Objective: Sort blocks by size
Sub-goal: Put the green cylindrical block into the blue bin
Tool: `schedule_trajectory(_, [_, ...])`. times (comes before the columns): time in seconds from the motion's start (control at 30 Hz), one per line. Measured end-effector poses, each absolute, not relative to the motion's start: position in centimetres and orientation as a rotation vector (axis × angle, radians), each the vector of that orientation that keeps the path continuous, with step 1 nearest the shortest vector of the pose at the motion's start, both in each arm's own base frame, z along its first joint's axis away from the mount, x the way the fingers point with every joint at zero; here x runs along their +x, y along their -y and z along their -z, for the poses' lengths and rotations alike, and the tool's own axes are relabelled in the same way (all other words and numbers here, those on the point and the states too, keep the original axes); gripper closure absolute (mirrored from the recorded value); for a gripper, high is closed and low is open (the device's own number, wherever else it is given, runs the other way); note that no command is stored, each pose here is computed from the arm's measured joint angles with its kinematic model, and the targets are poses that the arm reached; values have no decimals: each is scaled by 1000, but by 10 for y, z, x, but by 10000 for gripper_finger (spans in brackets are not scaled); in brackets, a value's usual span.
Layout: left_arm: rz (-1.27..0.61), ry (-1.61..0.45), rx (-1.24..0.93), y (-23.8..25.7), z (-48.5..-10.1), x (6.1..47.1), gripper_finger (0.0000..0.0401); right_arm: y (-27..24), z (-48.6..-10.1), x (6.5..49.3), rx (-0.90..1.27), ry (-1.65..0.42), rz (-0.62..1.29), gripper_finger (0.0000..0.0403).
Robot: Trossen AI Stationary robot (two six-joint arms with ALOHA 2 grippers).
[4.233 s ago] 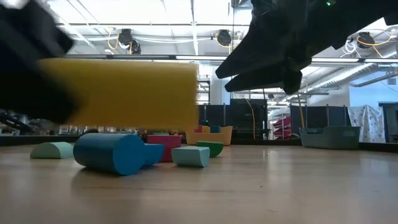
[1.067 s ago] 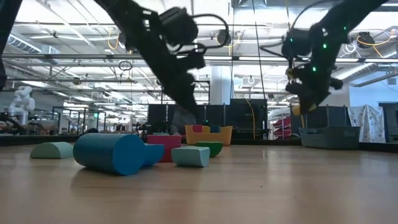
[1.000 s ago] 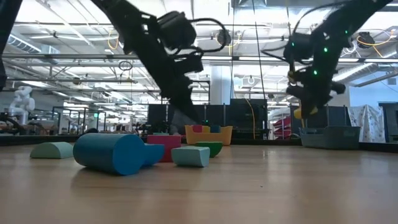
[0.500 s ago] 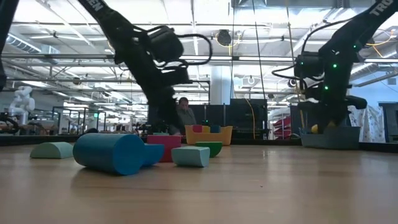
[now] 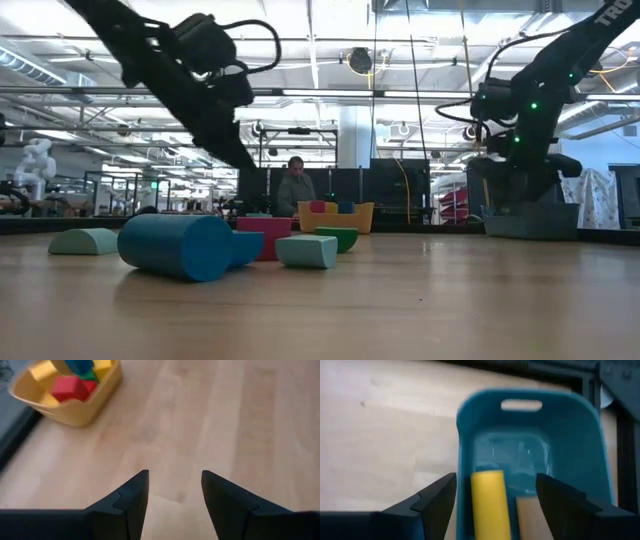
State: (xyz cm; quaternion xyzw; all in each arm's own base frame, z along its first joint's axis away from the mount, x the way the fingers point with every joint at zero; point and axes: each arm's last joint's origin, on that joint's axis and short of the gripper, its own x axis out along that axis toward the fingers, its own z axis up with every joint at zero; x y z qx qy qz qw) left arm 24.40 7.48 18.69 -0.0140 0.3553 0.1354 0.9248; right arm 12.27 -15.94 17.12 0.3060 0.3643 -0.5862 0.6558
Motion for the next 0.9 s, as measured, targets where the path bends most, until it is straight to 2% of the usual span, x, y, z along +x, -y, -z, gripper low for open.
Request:
schedule_trajectory(0.23, [-269,-805,-189,-48,-180,231,216,158,-195,139,541,-603,1269,141])
schedule_trajectory(0.57, [-322,-976,-308,3,-178,210,216,125,-235,160,398,-356,990,147])
schedule_trajectory(0.73, [-226,-1102,-349,29,-177,195,216,110,-236,173,370,-352,893,147])
schedule_trajectory(0.9, [-10,-1194,-362,55,-177,186,216,100,-231,186,365,-372,828,147])
